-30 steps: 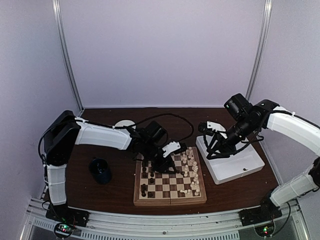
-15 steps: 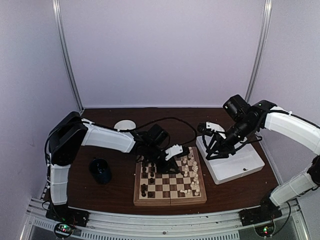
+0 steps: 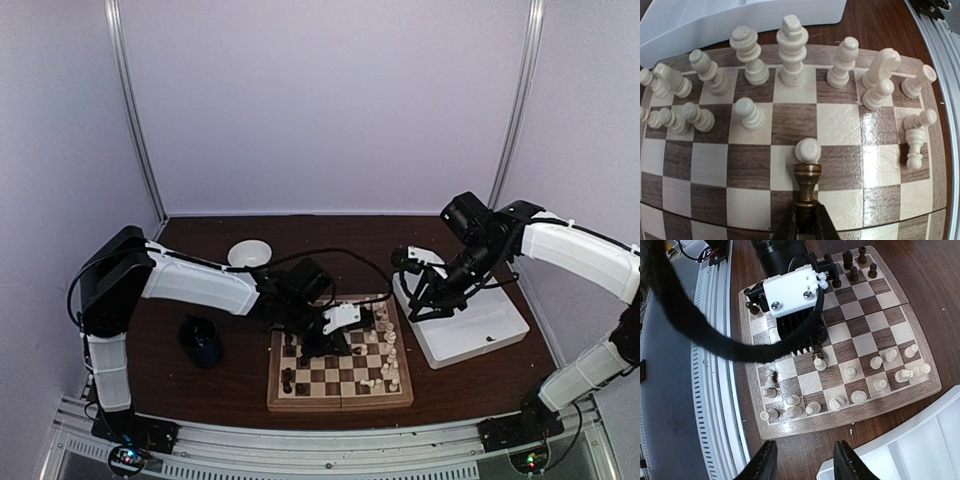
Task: Set up the chess pieces on the board
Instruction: Pick up the bishop from the chessboard, then pass from the left arm to the right
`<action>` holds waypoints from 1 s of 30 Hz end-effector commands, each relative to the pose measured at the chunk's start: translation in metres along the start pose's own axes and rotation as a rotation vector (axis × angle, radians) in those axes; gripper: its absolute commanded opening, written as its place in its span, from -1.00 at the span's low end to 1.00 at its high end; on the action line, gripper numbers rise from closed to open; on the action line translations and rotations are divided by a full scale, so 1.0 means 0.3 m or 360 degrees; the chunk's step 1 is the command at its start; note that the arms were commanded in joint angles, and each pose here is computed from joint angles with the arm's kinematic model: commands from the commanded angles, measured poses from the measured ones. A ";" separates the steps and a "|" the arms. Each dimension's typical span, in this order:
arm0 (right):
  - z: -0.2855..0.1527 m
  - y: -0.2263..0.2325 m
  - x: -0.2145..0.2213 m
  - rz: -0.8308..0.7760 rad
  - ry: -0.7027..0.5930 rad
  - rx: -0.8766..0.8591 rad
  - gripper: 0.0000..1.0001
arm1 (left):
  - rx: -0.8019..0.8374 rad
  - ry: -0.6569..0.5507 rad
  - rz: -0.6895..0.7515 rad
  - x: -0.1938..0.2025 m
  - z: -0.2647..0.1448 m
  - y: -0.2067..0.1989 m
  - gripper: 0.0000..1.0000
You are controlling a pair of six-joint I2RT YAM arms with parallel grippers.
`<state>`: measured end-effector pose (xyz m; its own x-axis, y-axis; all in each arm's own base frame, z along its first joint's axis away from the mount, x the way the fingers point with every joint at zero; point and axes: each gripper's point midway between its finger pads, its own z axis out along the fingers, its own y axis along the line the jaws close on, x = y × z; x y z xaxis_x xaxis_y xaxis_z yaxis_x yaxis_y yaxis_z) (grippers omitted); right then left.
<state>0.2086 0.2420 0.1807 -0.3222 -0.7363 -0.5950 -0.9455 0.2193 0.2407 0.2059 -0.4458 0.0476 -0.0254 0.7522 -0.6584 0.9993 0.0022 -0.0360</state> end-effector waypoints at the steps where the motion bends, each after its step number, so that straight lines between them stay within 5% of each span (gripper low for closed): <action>1: -0.015 -0.009 -0.056 -0.0025 -0.0078 -0.0027 -0.16 | -0.0108 0.0050 -0.0090 0.022 -0.084 0.014 -0.96; 30: 0.110 -0.008 -0.217 0.0376 -0.0200 -0.0552 -0.03 | 0.0037 -0.0753 -0.0598 -0.386 -0.344 0.044 -0.94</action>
<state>0.2290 0.2963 0.1786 -0.4999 -0.6416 -0.5817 -0.8311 0.1664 0.5307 0.2183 -0.4534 0.1463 -0.3894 0.4845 -0.7833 0.9208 0.2251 -0.3185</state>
